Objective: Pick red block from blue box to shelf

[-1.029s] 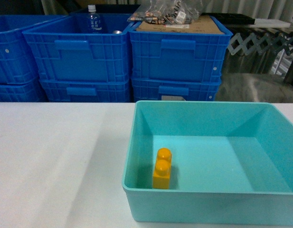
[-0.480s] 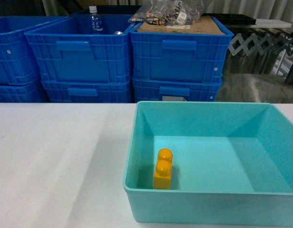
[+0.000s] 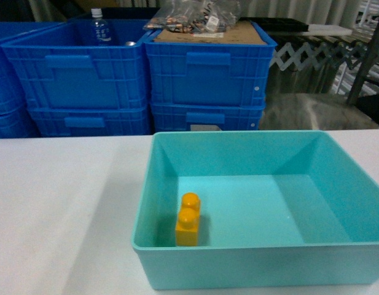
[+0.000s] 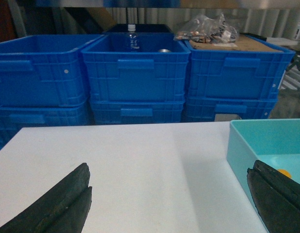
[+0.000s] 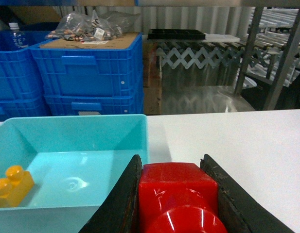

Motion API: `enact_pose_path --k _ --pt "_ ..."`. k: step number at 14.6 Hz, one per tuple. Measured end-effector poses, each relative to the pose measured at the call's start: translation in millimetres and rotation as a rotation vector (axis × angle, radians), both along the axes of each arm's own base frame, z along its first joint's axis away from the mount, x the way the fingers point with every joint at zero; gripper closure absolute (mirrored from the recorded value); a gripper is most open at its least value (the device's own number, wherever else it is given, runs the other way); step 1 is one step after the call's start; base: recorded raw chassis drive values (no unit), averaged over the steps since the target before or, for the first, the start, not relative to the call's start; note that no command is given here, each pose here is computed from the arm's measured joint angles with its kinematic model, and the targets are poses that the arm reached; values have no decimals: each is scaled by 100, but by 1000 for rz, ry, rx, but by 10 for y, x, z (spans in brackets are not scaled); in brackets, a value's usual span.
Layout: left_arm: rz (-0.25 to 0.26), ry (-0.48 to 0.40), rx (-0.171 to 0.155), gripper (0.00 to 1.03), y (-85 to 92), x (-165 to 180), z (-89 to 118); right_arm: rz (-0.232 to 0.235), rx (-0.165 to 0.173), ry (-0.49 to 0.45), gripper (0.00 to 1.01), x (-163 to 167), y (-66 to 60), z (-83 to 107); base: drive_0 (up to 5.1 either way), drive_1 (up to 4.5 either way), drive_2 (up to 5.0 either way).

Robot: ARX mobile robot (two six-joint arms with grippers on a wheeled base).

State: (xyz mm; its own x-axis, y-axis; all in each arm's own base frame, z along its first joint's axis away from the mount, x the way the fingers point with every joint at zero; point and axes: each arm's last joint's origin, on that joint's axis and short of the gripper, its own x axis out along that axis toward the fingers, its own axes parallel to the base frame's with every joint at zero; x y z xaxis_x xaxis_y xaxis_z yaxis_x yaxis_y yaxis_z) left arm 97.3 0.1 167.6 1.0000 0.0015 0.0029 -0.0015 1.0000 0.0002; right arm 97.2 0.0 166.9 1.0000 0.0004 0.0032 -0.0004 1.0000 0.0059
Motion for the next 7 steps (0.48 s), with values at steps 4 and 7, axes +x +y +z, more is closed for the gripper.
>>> enact_pose_path --k 4,7 --pt "-2 0 0 5 -1 0 0 0 0 0 73 0 0 0 -153 -153 -153" --pt "-1 0 0 5 -1 0 0 0 0 0 73 0 0 0 -169 -169 -169"
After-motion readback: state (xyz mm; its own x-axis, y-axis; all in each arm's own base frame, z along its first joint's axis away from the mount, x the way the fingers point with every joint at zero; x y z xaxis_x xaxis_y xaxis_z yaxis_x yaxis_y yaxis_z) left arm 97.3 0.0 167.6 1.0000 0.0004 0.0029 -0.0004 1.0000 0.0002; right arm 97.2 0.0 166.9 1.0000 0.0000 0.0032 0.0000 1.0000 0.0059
